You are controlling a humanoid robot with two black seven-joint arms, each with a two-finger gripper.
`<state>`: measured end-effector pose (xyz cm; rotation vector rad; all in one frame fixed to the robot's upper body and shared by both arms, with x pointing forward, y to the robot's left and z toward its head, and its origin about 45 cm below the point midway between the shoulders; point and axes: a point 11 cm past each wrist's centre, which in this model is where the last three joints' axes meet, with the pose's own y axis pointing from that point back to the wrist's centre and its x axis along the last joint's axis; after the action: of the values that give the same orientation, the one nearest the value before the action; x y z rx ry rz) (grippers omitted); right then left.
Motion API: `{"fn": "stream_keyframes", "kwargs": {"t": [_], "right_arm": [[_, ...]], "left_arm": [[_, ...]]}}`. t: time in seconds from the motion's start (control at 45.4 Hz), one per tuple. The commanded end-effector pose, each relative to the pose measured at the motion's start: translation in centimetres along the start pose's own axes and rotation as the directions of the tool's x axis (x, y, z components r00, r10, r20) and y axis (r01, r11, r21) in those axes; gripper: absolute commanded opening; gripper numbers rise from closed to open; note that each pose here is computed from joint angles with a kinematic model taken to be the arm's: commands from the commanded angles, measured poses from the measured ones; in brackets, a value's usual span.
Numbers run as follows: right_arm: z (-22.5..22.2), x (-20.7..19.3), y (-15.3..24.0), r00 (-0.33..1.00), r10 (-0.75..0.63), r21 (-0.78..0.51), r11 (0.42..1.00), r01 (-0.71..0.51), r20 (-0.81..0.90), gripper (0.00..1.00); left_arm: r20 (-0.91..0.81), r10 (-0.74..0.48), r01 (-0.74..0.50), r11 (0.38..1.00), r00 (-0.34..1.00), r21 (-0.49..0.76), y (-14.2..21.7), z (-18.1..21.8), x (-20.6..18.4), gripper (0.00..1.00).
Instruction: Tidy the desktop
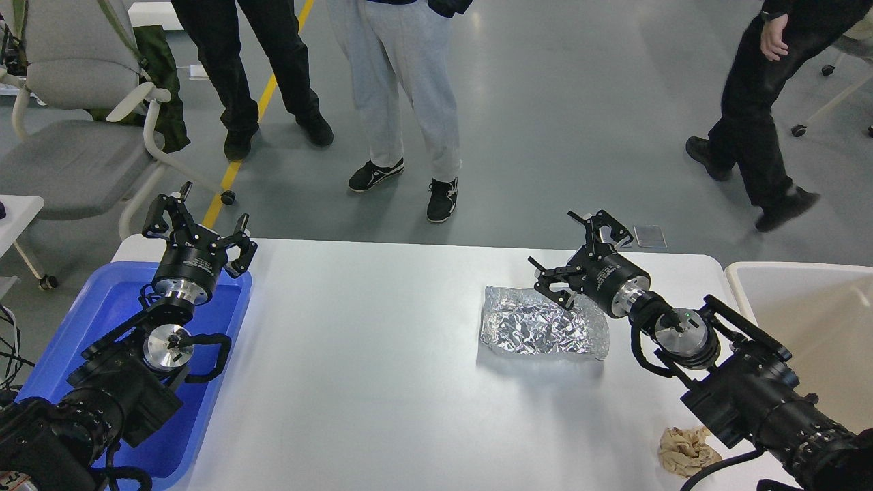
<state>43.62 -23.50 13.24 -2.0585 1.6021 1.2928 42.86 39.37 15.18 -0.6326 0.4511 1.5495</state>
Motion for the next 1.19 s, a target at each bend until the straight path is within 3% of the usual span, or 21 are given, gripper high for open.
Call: {"fn": "stream_keyframes", "kwargs": {"t": [0.0, 0.683, 1.167], "right_arm": [[0.1, 0.0, 0.0, 1.0, 0.003, -0.002, 1.0, -0.003, 0.002, 1.0], [1.0, -0.3, -0.3, 0.995, 0.0, -0.059, 0.998, -0.006, -0.1, 1.0], [-1.8, -2.2, -0.9, 0.895, -0.036, -0.097, 0.995, -0.009, -0.445, 1.0]], "left_arm": [[-0.002, 0.0, 0.0, 1.0, 1.0, -0.003, 0.0, 0.0, 0.0, 1.0], [0.001, 0.001, -0.001, 1.0, 1.0, -0.003, 0.0, 0.0, 0.0, 1.0], [0.001, 0.001, -0.001, 1.0, 1.0, -0.003, 0.0, 0.0, 0.0, 1.0]]}}
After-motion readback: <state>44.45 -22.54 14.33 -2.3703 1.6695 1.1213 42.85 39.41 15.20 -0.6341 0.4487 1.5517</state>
